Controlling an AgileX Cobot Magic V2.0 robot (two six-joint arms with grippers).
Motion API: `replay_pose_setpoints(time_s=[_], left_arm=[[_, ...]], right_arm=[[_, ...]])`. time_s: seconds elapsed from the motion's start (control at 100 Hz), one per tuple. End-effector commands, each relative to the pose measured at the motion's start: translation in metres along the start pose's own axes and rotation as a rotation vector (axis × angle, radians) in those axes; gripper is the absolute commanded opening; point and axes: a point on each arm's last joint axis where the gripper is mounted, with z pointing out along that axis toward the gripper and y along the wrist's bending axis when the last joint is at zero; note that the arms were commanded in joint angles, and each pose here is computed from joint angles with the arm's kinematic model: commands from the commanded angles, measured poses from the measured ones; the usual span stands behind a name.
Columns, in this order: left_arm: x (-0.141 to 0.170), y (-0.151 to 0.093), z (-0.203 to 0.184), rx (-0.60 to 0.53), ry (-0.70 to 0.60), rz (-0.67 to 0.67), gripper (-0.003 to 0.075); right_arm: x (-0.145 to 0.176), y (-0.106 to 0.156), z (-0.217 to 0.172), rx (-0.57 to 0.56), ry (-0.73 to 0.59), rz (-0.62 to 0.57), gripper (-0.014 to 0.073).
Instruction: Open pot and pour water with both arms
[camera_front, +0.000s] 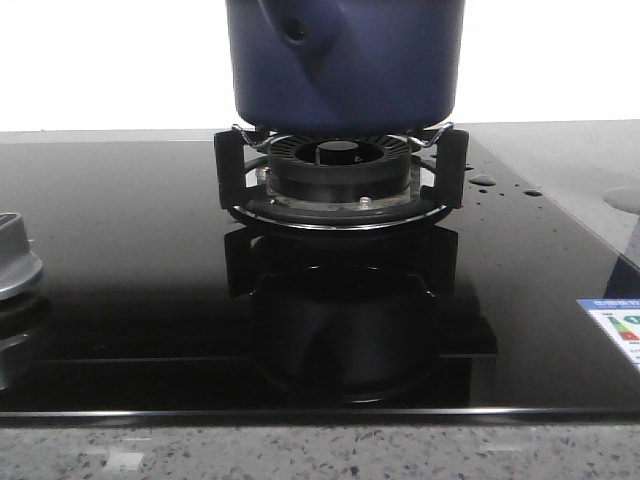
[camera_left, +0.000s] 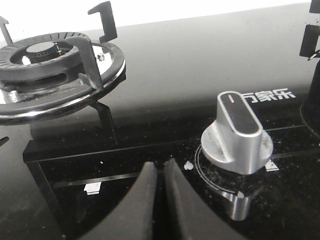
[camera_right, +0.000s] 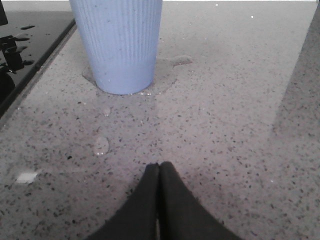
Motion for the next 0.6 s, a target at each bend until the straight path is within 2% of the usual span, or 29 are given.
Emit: replay_pose_setpoints(time_s=[0.0, 0.59], left_arm=[[0.0093, -0.0004, 0.0024, -0.006, -0.028, -0.011, -0.002], [0.0093, -0.0004, 0.0024, -0.006, -0.028, -0.011, -0.002]], right_arm=[[0.0073, -0.0002, 0.001, 0.007, 0.006, -0.014, -0.0064], [0.0074, -0.0002, 0.001, 0.007, 0.008, -0.016, -0.0064]])
